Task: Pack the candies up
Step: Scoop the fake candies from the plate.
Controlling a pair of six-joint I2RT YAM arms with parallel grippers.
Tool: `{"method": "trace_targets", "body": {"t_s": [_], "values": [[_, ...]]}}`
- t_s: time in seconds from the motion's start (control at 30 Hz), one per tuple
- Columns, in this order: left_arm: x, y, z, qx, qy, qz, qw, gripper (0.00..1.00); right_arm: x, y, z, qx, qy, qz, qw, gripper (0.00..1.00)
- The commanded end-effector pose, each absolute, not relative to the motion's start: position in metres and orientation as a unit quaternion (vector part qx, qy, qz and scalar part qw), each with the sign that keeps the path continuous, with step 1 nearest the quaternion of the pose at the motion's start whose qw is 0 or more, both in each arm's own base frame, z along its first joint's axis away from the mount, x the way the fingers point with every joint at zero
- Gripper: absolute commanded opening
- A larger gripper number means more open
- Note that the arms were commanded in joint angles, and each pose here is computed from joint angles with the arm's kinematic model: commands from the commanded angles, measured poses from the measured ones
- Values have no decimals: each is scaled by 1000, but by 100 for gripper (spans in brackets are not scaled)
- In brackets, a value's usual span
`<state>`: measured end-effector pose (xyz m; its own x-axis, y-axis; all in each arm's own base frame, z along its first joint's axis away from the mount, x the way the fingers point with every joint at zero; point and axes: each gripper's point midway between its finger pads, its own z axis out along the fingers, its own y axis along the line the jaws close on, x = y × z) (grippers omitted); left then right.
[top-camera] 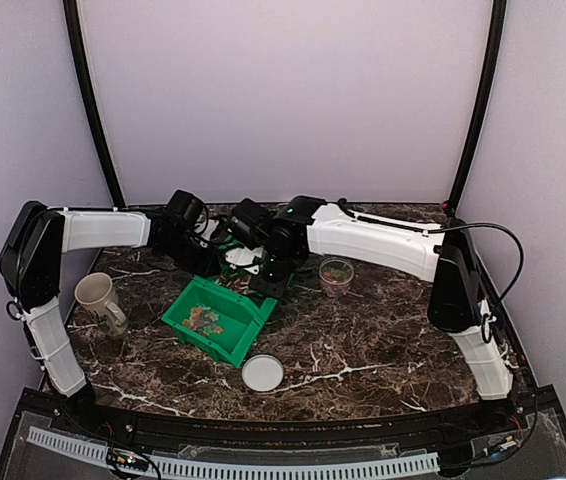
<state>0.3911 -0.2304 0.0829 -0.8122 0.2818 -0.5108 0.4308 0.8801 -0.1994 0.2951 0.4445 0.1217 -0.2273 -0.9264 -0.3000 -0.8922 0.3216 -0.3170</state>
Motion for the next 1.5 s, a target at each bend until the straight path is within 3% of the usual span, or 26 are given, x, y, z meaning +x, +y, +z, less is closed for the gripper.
{"method": "trace_targets", "body": {"t_s": [0.0,0.27,0.63,1.47], "values": [[402,-264,180,210,875,-251,356,0,283,455,82,-612,770,-4,177,0],[399,-265,182,208,874,-258,355,0,309,476,58,-559,793,47,236,0],[402,-254,173,183,891,-227,348,0,332,467,66,-477,800,73,356,0],[406,-242,149,165,911,-198,321,0,324,440,107,-429,786,115,431,0]]}}
